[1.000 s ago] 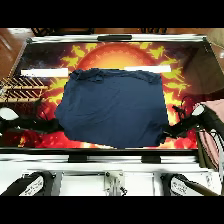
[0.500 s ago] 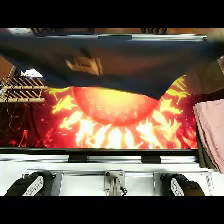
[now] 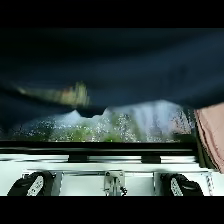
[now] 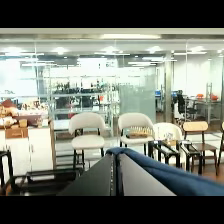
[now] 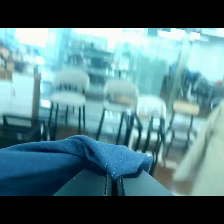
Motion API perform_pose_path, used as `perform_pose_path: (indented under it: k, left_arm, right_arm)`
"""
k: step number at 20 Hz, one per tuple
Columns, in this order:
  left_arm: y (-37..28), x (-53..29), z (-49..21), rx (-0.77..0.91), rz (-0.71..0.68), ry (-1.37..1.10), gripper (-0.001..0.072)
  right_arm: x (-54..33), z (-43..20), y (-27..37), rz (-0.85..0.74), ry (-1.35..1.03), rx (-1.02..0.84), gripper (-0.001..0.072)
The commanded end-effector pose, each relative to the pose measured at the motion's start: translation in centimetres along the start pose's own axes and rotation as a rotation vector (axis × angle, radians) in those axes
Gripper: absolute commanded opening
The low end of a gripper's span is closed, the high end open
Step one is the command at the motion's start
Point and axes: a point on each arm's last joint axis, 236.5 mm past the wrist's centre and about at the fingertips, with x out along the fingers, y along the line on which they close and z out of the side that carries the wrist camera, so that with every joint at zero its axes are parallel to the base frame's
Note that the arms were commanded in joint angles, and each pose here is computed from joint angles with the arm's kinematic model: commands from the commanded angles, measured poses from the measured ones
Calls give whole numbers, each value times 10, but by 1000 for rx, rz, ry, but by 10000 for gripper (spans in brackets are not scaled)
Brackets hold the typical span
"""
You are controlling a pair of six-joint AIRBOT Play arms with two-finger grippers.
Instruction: Fold the shirts.
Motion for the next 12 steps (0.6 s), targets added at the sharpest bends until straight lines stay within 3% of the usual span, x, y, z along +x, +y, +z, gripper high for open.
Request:
perform_pose_path:
  k: [1, 5, 9, 12]
  left_arm:
    - [16, 29, -48, -4, 14, 114, 32]
    - [54, 111, -166, -40, 9, 378, 32]
    - [63, 152, -363, -169, -79, 867, 33]
    - [59, 165, -496, -258, -121, 1117, 33]
  right_arm:
    - [24, -71, -20, -49, 294, -35, 67]
    - [119, -158, -29, 12, 536, -41, 68]
    - [190, -332, -15, 127, 993, 72, 67]
    - [231, -445, 14, 225, 1173, 192, 68]
